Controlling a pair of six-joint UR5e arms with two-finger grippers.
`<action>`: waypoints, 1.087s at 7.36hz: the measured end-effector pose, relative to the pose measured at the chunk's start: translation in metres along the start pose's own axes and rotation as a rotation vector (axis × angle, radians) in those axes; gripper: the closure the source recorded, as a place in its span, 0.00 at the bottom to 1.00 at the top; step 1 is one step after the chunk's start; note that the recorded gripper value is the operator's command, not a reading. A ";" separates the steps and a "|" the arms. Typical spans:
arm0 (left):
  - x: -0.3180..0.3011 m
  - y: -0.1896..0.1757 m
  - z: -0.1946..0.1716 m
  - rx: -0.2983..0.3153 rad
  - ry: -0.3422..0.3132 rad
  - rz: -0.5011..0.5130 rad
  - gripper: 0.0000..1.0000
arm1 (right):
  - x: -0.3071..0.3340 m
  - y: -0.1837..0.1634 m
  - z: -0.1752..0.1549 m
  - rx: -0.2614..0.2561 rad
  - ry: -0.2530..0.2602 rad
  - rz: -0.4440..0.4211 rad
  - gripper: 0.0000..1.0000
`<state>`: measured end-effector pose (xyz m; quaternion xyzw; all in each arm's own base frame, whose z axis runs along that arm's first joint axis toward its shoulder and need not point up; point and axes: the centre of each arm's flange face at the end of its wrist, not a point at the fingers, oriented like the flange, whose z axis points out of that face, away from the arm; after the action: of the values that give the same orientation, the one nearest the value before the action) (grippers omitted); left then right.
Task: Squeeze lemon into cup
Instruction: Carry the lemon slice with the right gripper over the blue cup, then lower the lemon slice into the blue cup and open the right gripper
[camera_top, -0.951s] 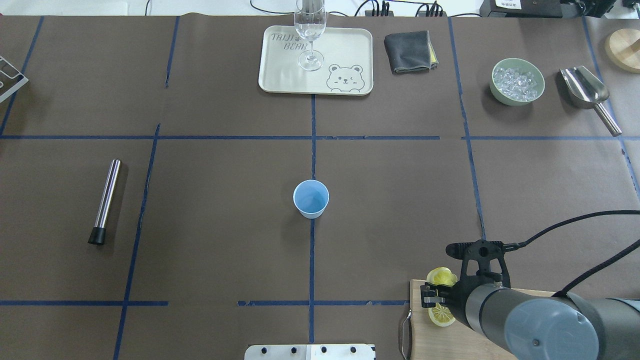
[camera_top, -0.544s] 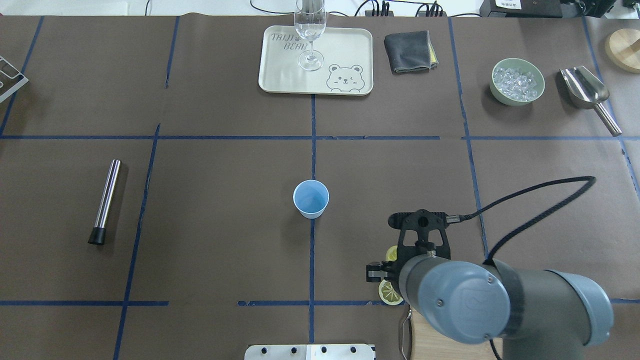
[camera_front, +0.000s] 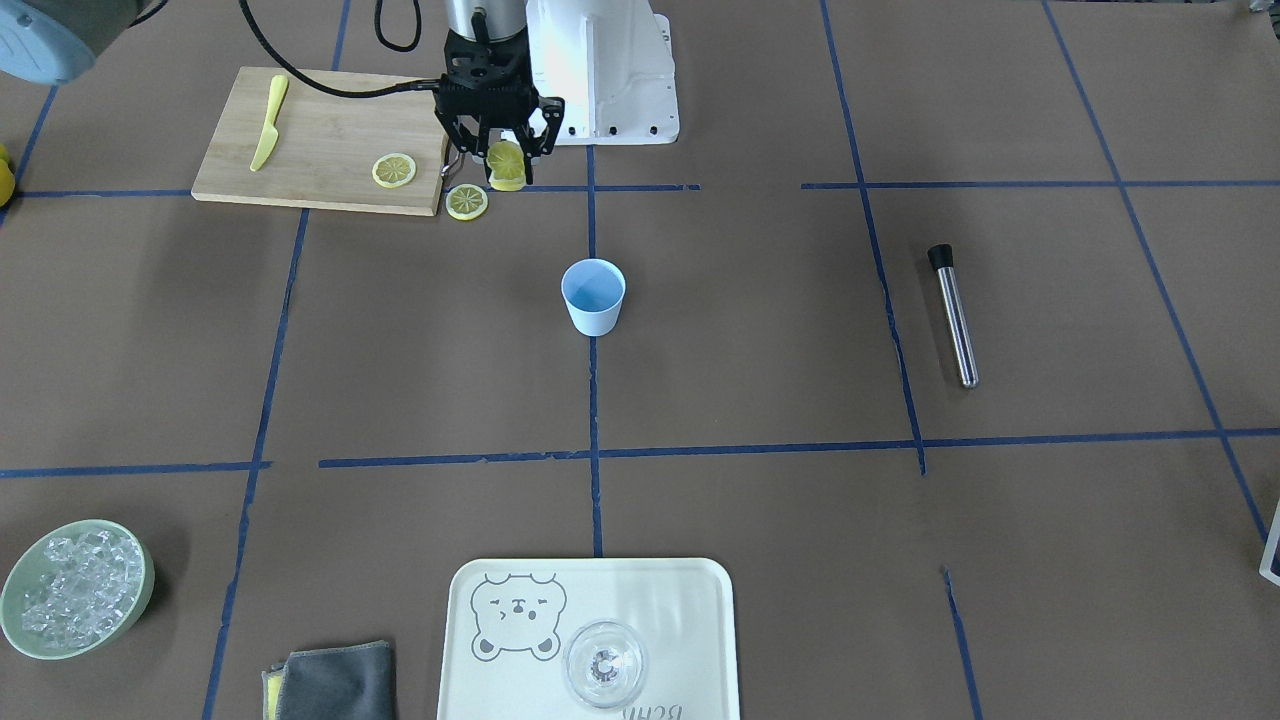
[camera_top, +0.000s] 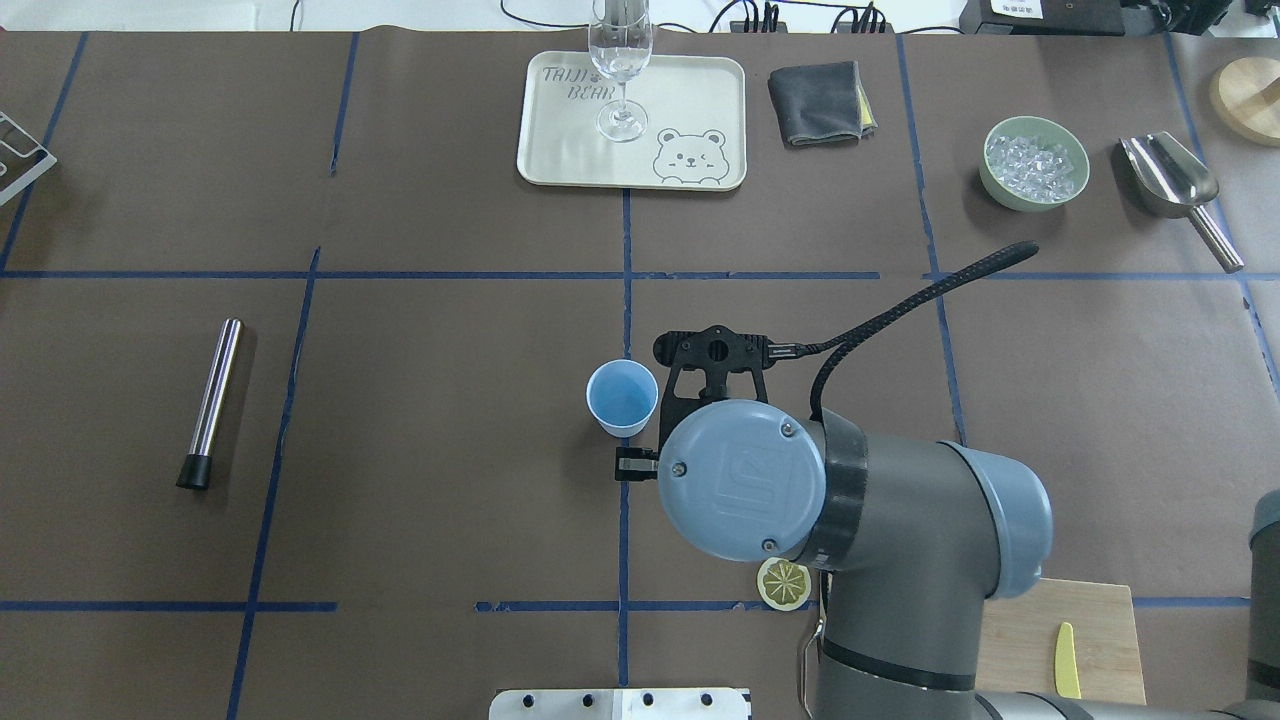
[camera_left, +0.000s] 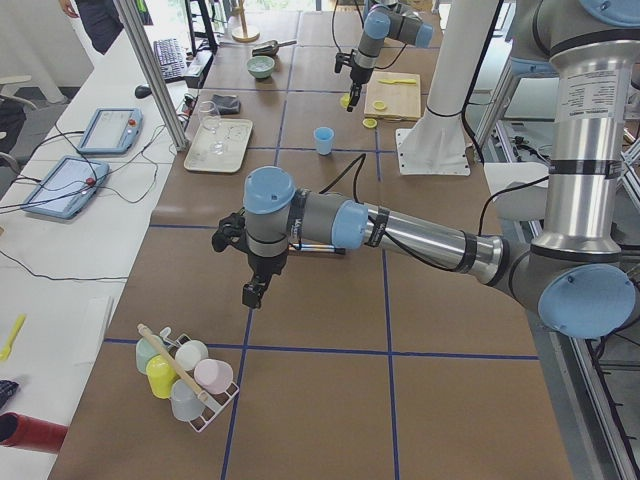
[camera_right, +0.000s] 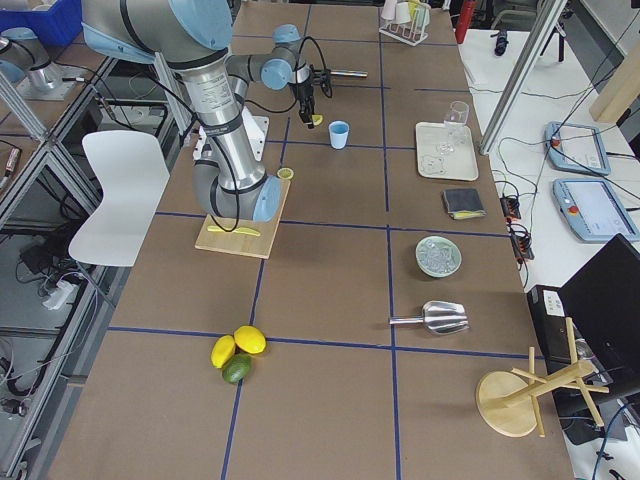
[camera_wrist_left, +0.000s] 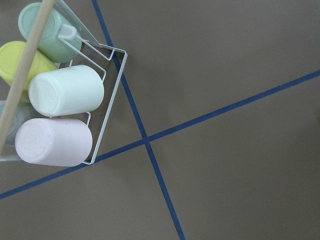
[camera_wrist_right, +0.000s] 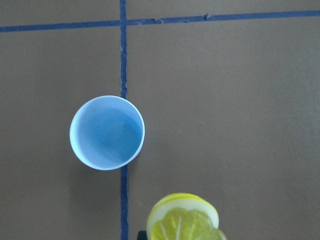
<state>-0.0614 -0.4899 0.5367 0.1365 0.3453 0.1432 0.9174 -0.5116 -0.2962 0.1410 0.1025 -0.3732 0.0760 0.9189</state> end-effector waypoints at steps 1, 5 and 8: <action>-0.001 0.001 0.000 -0.001 0.000 -0.001 0.00 | -0.015 -0.013 0.003 0.011 0.007 0.003 1.00; -0.002 0.003 0.001 -0.004 0.001 -0.006 0.00 | -0.051 -0.052 0.039 0.033 0.038 -0.002 1.00; -0.002 0.003 0.000 -0.002 0.000 -0.007 0.00 | -0.072 -0.064 0.057 0.031 0.049 0.005 0.34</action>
<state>-0.0634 -0.4875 0.5393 0.1342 0.3455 0.1403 0.9181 -0.5873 -0.3766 0.1221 0.1139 -0.3498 0.0864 0.9258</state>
